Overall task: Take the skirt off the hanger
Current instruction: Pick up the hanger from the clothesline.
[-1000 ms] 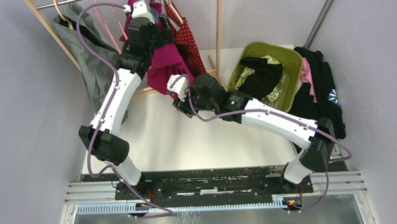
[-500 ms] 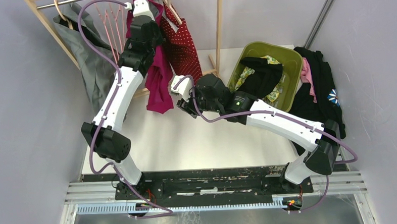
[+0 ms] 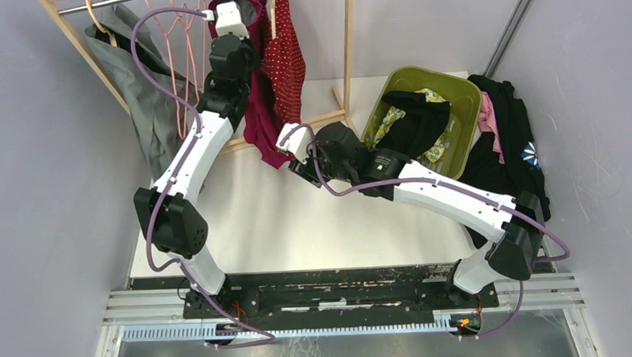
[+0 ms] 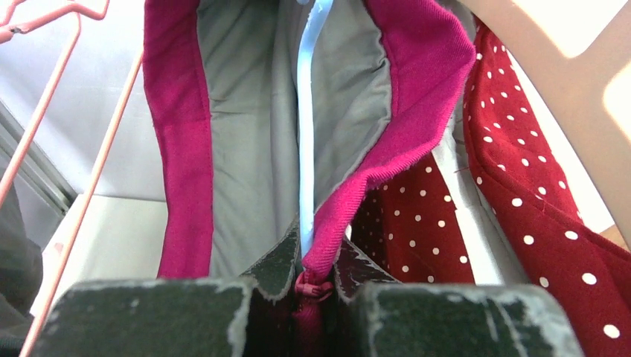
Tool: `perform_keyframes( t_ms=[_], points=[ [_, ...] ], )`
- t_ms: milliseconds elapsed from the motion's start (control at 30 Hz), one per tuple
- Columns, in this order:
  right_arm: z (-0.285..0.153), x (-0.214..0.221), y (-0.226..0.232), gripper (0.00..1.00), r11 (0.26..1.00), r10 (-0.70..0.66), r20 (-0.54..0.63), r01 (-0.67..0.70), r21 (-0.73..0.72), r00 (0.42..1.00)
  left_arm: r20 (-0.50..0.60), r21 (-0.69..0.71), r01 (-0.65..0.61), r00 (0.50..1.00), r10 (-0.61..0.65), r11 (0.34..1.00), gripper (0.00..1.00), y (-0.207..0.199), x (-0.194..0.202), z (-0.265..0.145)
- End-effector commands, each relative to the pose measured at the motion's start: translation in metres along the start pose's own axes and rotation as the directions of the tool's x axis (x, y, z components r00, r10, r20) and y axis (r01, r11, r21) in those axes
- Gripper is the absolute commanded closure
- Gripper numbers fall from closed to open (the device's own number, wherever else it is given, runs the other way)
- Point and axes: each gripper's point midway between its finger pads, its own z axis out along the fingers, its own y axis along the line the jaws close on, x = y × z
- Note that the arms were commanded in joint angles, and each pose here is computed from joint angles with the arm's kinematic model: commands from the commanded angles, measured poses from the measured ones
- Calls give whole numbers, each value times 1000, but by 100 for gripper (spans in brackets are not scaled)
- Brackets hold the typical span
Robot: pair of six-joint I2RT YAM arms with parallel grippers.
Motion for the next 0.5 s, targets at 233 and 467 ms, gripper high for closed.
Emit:
perform_keyframes(
  t_ms=[233,467],
  points=[
    [-8,1,-29,47,993,5,7,-6,119,1000,348,-67,34,937,-9,997,97,16,-85,-4],
    [3,13,-31,47,992,9,-18,-6,129,1000,457,-56,56,889,-24,997,97,23,-128,-38]
  ],
)
